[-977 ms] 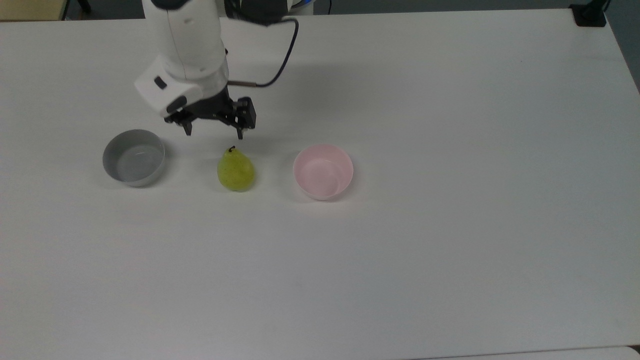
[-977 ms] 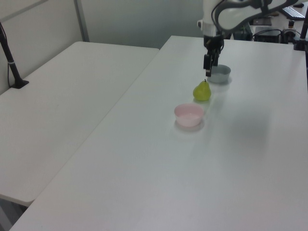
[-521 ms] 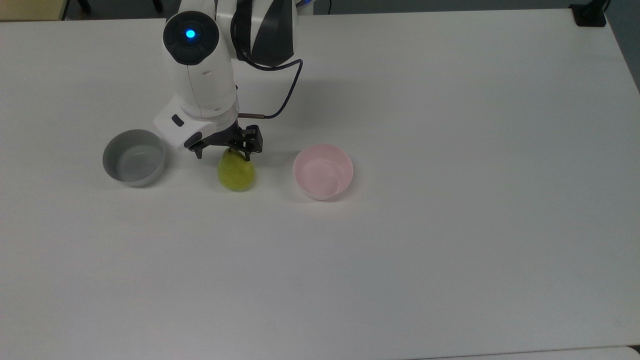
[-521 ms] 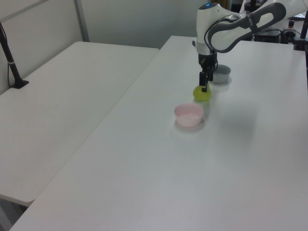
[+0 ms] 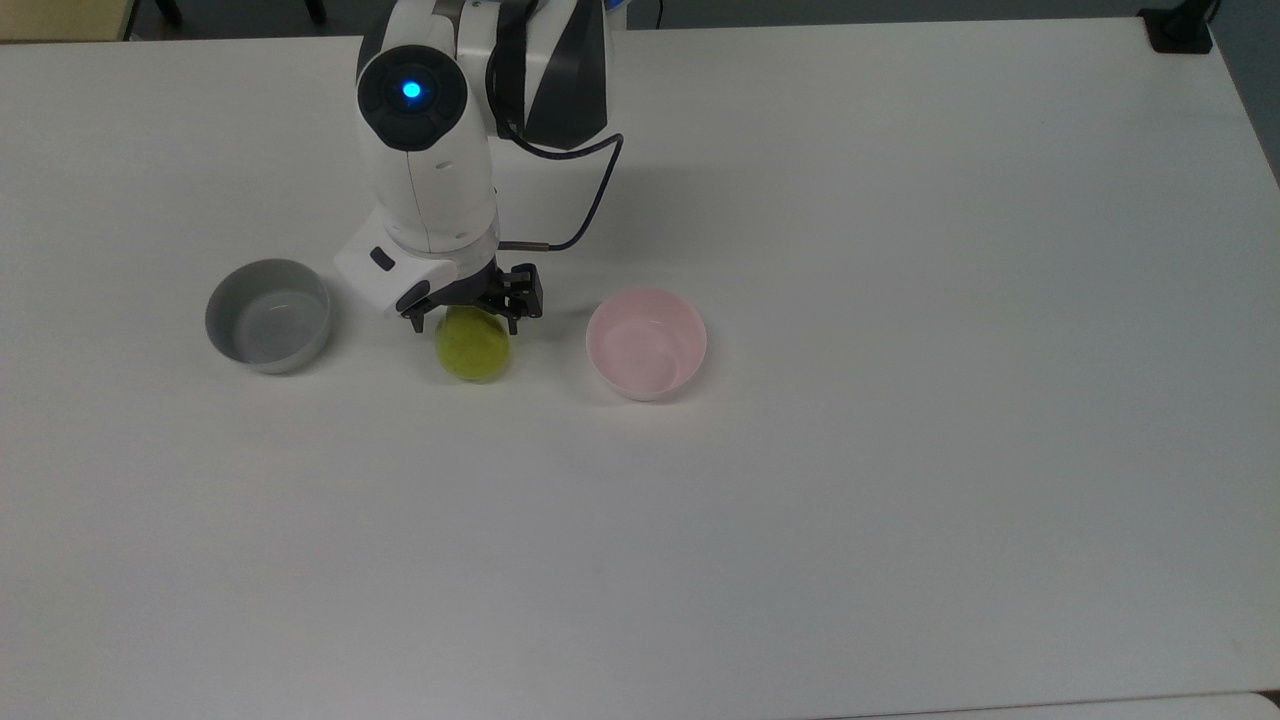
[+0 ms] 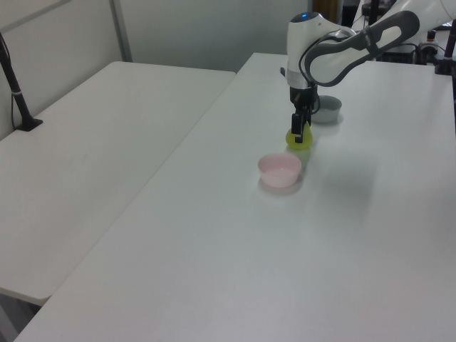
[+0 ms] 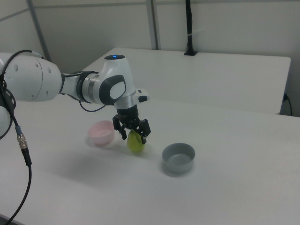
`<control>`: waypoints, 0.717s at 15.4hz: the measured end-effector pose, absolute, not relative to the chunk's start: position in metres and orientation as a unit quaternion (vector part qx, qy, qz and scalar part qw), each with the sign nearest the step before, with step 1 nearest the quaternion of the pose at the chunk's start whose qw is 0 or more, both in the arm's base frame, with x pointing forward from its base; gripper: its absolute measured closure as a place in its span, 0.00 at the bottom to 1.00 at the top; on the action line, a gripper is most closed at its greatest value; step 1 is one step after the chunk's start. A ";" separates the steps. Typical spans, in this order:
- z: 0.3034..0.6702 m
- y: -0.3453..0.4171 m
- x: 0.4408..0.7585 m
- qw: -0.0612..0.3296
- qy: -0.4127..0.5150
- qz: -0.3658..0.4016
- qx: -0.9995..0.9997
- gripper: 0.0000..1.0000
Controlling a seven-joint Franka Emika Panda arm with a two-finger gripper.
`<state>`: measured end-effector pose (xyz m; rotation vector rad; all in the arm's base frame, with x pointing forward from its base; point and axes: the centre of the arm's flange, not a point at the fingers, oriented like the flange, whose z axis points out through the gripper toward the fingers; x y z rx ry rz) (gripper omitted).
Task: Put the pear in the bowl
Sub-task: 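Close the gripper around the green pear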
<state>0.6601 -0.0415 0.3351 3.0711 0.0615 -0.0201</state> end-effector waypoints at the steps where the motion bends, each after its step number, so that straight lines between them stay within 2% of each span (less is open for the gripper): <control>1: 0.335 -0.042 0.660 0.035 0.020 -0.006 0.999 0.08; 2: 0.335 -0.041 0.660 0.035 0.020 -0.006 0.999 0.15; 3: 0.335 -0.041 0.660 0.035 0.020 -0.005 0.999 0.15; 4: 0.336 -0.040 0.661 0.035 0.021 -0.003 0.999 0.26; 5: 0.336 -0.040 0.662 0.035 0.021 -0.002 0.999 0.30; 9: 0.341 -0.041 0.663 0.036 0.021 0.002 0.999 0.31; 11: 0.356 -0.042 0.663 0.036 0.020 0.007 0.999 0.31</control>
